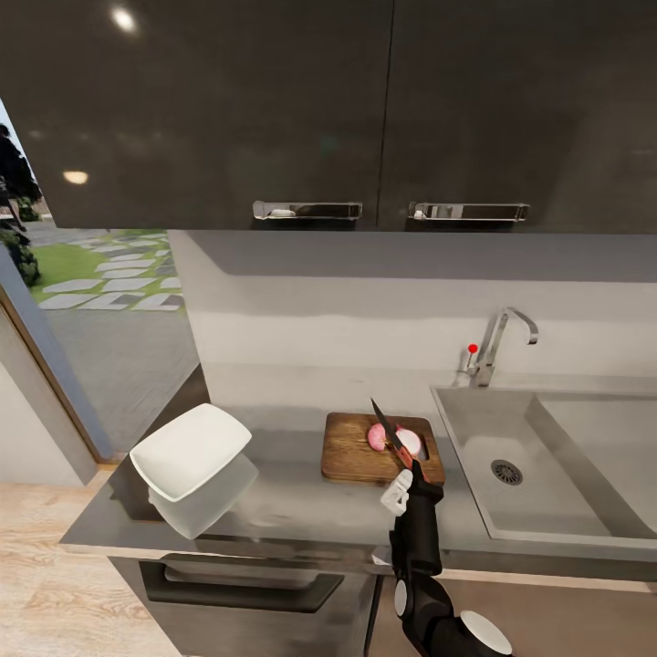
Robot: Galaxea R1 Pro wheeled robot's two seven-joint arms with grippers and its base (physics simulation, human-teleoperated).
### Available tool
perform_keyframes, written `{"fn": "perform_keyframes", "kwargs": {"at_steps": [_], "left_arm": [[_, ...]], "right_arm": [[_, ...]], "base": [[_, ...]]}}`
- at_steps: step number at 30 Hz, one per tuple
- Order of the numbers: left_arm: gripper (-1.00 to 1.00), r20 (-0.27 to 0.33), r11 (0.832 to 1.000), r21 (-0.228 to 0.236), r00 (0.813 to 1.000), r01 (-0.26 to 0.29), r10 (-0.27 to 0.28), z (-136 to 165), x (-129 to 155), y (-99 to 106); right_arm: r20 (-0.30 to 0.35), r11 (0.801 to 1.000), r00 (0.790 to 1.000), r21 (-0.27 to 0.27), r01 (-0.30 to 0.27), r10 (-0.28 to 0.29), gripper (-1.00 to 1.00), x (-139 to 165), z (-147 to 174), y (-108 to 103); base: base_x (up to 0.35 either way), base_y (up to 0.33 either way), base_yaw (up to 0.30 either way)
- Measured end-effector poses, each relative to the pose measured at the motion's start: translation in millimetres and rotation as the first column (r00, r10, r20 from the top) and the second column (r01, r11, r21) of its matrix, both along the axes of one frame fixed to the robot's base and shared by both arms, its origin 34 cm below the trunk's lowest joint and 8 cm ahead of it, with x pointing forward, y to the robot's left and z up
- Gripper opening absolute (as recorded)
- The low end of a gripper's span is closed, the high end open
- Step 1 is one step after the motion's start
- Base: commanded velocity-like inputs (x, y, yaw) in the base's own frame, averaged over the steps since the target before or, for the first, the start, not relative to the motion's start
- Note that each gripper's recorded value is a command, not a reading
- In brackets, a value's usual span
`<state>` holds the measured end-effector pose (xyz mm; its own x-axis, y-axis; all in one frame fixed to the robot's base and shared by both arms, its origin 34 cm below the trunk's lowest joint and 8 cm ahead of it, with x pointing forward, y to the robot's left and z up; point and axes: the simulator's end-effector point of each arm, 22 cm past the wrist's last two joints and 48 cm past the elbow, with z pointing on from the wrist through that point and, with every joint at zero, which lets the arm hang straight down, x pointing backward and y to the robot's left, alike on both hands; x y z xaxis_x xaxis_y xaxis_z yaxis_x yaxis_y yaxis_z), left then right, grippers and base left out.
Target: In the kitchen, take the Vidalia onion out of the sink, dice it on the chopping board with the paring knife, put the diced onion into the bowl on the countertop, then place both the paring knife and the chopping board into the sink.
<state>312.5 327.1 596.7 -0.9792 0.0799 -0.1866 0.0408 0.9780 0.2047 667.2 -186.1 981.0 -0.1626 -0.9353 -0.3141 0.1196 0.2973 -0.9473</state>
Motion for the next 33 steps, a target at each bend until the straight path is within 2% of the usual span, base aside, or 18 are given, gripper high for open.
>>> {"fn": "perform_keyframes", "kwargs": {"at_steps": [14, 15, 16, 21, 25, 30, 33], "left_arm": [[1.0, 0.0, 1.0, -0.001, 1.0, 0.0, 0.0, 0, 0, -1], [1.0, 0.0, 1.0, -0.002, 1.0, 0.0, 0.0, 0, 0, -2], [1.0, 0.001, 1.0, -0.004, 1.0, 0.001, -0.001, 0, 0, -3], [1.0, 0.008, 1.0, -0.01, 1.0, 0.003, -0.003, 0, 3, -7], [1.0, 0.016, 1.0, -0.021, 1.0, 0.006, -0.005, -1, 5, -15], [1.0, 0.025, 0.999, -0.037, 1.0, 0.008, -0.007, -1, 7, -27], [1.0, 0.087, 0.999, -0.043, 0.996, 0.011, -0.007, 2, 20, -29]], "right_arm": [[0.001, 1.0, 1.0, 0.004, -0.004, 0.004, -1.0, 0, 0, 3], [0.109, 0.99, 0.99, 0.115, 0.08, -0.093, -1.0, 12, 50, -30], [0.26, 0.957, 0.941, 0.247, 0.153, -0.217, -1.0, 17, 127, -81], [0.27, 0.948, 0.933, 0.274, 0.161, -0.237, -1.0, 16, 134, -89], [0.251, 0.934, 0.927, 0.295, 0.199, -0.277, -1.0, 19, 131, -112], [0.245, 0.932, 0.932, 0.311, 0.186, -0.268, -1.0, 22, 130, -115], [0.227, 0.933, 0.938, 0.307, 0.188, -0.263, -1.0, 23, 121, -113]], "base": [[0.0, 0.0, 0.0], [0.0, 0.0, 0.0], [0.0, 0.0, 0.0], [0.0, 0.0, 0.0], [0.0, 0.0, 0.0], [0.0, 0.0, 0.0], [0.0, 0.0, 0.0]]}}
